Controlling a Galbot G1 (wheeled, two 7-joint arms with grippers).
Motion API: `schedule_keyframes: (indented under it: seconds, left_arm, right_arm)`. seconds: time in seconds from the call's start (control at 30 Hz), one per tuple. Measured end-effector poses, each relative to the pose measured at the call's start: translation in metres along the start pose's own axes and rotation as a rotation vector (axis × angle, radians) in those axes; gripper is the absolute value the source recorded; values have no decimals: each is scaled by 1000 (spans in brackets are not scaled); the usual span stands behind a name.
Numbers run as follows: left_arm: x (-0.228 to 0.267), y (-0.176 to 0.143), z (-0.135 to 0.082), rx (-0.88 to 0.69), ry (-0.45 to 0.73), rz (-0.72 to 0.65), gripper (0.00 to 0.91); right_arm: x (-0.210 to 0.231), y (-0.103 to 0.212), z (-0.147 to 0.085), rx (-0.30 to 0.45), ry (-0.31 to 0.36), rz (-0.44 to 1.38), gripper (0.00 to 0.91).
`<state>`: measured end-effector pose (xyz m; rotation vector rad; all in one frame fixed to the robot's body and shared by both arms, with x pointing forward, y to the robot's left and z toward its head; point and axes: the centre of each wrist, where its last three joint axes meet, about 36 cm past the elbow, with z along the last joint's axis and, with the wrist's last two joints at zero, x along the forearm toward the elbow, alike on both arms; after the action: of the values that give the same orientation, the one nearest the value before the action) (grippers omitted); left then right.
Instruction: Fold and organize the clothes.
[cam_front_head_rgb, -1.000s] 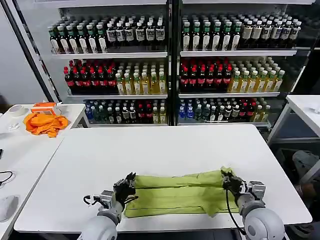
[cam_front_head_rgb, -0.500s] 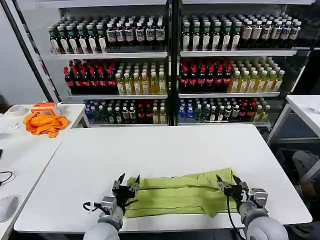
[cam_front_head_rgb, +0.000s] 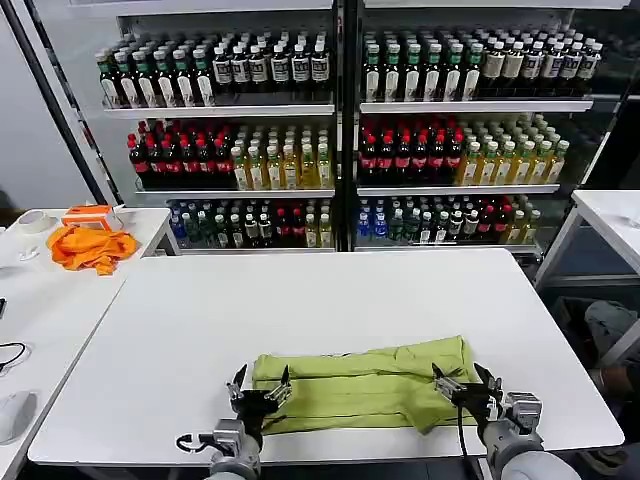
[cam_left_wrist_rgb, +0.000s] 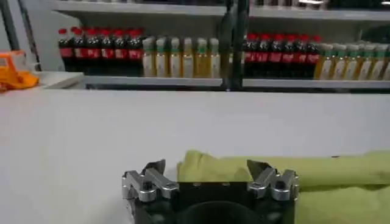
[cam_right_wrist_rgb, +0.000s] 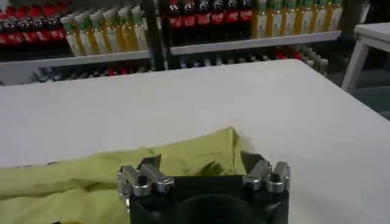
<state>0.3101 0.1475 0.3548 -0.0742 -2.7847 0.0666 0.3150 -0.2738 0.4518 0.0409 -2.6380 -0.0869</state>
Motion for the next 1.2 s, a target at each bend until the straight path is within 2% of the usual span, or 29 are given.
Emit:
schedule_keyframes:
  seconds: [0.07,0.13,0.17,0.87,1.07,1.2]
  left_arm:
    - [2,-2,3,16,3,-6,474]
    - [5,-5,5,29,5,-11,141]
    - [6,-7,6,36,6,-14,20]
    - [9,-11,19,199,39,-31,20]
    - [5,-6,13,241,19,-32,20]
    - [-1,5,1,261,-12,-32,20]
  right_arm:
    - [1,0,0,0,1,-1,907]
    - [2,0,1,0,2,0,907]
    - [3,0,1,0,2,0,907]
    - [8,-2,-5,-16,-8,-1,907]
    - [4,-8,-9,-18,-15,10,907]
    - [1,-12,-16,-19,-32,15,907]
